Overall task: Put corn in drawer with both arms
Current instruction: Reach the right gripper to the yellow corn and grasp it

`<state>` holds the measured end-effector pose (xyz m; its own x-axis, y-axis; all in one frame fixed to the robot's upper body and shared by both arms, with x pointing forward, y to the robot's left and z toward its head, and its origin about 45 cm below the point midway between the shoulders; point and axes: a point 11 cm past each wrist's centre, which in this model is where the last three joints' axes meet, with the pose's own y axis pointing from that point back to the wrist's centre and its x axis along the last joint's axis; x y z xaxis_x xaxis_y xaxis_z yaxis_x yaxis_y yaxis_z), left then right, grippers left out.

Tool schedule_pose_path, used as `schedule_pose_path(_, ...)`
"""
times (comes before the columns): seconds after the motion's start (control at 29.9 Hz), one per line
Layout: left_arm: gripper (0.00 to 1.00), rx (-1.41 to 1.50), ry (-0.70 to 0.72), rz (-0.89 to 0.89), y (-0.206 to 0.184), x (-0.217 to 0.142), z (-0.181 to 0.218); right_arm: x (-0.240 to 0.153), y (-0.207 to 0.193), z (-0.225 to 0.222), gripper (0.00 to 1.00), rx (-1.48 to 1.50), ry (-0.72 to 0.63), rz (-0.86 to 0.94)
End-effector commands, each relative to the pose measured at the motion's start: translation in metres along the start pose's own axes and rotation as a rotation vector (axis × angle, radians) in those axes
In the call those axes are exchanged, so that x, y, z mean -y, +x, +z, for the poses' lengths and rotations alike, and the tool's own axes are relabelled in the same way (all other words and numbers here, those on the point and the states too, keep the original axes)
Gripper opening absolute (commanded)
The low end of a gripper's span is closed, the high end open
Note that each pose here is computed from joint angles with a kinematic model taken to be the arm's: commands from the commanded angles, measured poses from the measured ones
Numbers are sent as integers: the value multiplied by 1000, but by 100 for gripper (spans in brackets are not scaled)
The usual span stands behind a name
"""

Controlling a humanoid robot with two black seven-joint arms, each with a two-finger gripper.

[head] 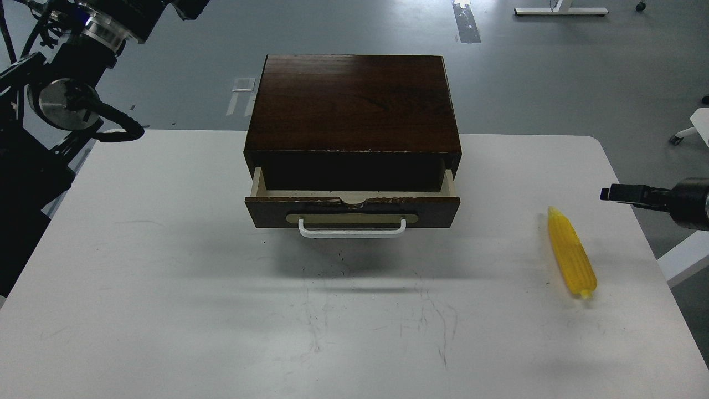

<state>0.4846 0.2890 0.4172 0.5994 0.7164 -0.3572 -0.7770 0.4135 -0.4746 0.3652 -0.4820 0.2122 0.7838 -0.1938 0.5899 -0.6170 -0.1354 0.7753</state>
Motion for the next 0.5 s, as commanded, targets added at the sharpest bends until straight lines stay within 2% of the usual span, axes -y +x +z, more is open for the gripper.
schedule_pose_path(0.0, 98, 8, -6, -3, 0, 1, 5, 1, 2, -2, 98, -9, 3, 8)
schedule_pose_path(0.07, 98, 19, -7, 1, 2, -1, 9, 7, 3, -13, 93, -15, 29, 5)
schedule_pose_path(0.27, 98, 24, -3, 0, 3, -2, 9, 37, -5, -59, 92, -54, 121, -27)
schedule_pose_path(0.47, 98, 31, -3, 8, 6, -5, 12, 48, -21, -66, 87, -59, 134, -66)
